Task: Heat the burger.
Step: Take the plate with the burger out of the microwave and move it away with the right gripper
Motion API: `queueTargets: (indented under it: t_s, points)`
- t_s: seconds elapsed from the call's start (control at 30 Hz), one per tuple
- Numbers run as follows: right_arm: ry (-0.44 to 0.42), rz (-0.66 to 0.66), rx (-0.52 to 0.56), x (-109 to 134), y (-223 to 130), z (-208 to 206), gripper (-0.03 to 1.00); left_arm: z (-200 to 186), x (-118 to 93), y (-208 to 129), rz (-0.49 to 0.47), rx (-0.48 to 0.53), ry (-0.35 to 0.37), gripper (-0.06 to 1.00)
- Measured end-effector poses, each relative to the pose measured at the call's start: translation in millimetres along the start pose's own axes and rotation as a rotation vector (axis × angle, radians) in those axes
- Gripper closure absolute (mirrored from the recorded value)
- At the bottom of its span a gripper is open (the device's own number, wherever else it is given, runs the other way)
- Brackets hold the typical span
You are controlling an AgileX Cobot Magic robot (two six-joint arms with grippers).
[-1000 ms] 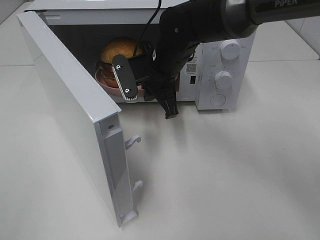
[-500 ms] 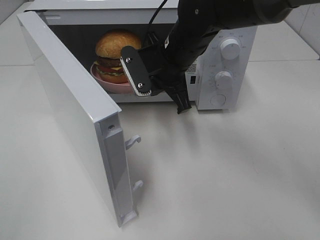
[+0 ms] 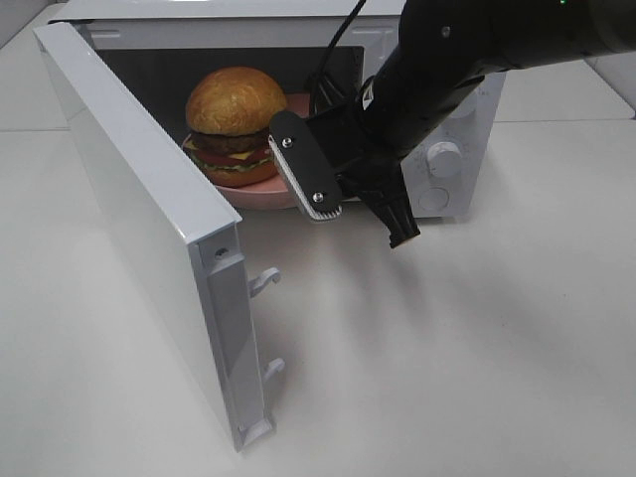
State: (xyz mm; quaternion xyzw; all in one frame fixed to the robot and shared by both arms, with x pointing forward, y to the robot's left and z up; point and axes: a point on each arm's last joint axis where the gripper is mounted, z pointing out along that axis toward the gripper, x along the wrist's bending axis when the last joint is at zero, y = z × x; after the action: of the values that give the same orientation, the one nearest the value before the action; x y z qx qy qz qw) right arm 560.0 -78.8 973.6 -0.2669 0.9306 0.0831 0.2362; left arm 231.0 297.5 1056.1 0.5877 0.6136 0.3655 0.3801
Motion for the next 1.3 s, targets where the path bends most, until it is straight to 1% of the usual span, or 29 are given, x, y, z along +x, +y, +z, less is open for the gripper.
queueTargets:
  t_s: [0.03, 0.1, 0.2, 0.27, 0.3, 0.37, 0.43, 0.47, 0.53, 0.57, 0.6, 0.63, 0.67, 0.73, 0.77, 0.8, 0.87, 0.9, 0.93, 1.0, 1.03, 1.1, 1.13, 1.23, 1.3]
  points:
    - [0.000, 0.000, 0.000, 0.0, 0.0, 0.0, 0.91, 0.0, 0.0, 0.0, 0.000, 0.000, 0.000, -0.04]
    - [0.009, -0.004, 0.000, 8.5, 0.1, -4.3, 0.91, 0.0, 0.0, 0.0, 0.000, 0.000, 0.000, -0.04]
    - [0.011, -0.004, 0.000, 11.9, -0.1, -5.8, 0.91, 0.0, 0.0, 0.0, 0.000, 0.000, 0.000, -0.04]
    - [0.009, 0.000, -0.001, 24.6, -0.4, -11.8, 0.91, 0.0, 0.0, 0.0, 0.000, 0.000, 0.000, -0.04]
    - [0.009, 0.000, -0.001, 24.6, -0.4, -11.8, 0.91, 0.0, 0.0, 0.0, 0.000, 0.000, 0.000, -0.04]
    - [-0.010, 0.000, -0.001, 34.5, -0.9, -14.6, 0.91, 0.0, 0.0, 0.0, 0.000, 0.000, 0.000, -0.04]
    - [-0.019, 0.001, -0.001, 38.4, -1.1, -15.6, 0.91, 0.0, 0.0, 0.0, 0.000, 0.000, 0.000, -0.04]
    - [-0.034, 0.004, -0.001, 45.7, -1.4, -19.1, 0.91, 0.0, 0.0, 0.0, 0.000, 0.000, 0.000, -0.04]
    - [-0.036, 0.005, -0.001, 50.1, -1.6, -20.6, 0.91, 0.0, 0.0, 0.0, 0.000, 0.000, 0.000, -0.04]
    - [-0.054, 0.011, -0.003, 56.3, -2.1, -23.7, 0.91, 0.0, 0.0, 0.0, 0.000, 0.000, 0.000, -0.04]
    - [-0.054, 0.011, -0.003, 56.3, -2.1, -23.7, 0.91, 0.0, 0.0, 0.0, 0.000, 0.000, 0.000, -0.04]
    - [-0.063, 0.027, -0.007, 63.6, -2.3, -26.9, 0.91, 0.0, 0.0, 0.0, 0.000, 0.000, 0.000, -0.04]
    - [-0.063, 0.027, -0.007, 63.6, -2.3, -26.9, 0.91, 0.0, 0.0, 0.0, 0.000, 0.000, 0.000, -0.04]
    - [-0.084, 0.056, -0.013, 73.1, -2.3, -34.1, 0.91, 0.0, 0.0, 0.0, 0.000, 0.000, 0.000, -0.04]
    - [-0.084, 0.056, -0.013, 73.1, -2.3, -34.1, 0.91, 0.0, 0.0, 0.0, 0.000, 0.000, 0.000, -0.04]
    - [-0.093, 0.066, -0.014, 79.6, -2.5, -37.3, 0.91, 0.0, 0.0, 0.0, 0.000, 0.000, 0.000, -0.04]
    - [-0.098, 0.072, -0.013, 83.0, -3.0, -38.8, 0.91, 0.0, 0.0, 0.0, 0.000, 0.000, 0.000, -0.04]
    - [-0.101, 0.085, -0.014, 91.0, -3.3, -41.7, 0.91, 0.0, 0.0, 0.0, 0.000, 0.000, 0.000, -0.04]
    - [-0.101, 0.085, -0.014, 91.0, -3.3, -41.7, 0.91, 0.0, 0.0, 0.0, 0.000, 0.000, 0.000, -0.04]
    - [-0.110, 0.096, -0.014, 101.0, -3.7, -48.0, 0.91, 0.0, 0.0, 0.0, 0.000, 0.000, 0.000, -0.04]
    - [-0.110, 0.096, -0.014, 101.0, -3.7, -48.0, 0.91, 0.0, 0.0, 0.0, 0.000, 0.000, 0.000, -0.04]
    - [-0.111, 0.122, -0.017, 112.0, -4.2, -54.0, 0.91, 0.0, 0.0, 0.0, 0.000, 0.000, 0.000, -0.04]
    - [-0.111, 0.122, -0.017, 112.0, -4.2, -54.0, 0.91, 0.0, 0.0, 0.0, 0.000, 0.000, 0.000, -0.04]
    - [-0.122, 0.144, -0.017, 123.8, -5.8, -63.4, 0.91, 0.0, 0.0, 0.0, 0.000, 0.000, 0.000, -0.04]
    - [-0.130, 0.152, -0.016, 125.6, -6.6, -66.6, 0.91, 0.0, 0.0, 0.0, 0.000, 0.000, 0.000, -0.04]
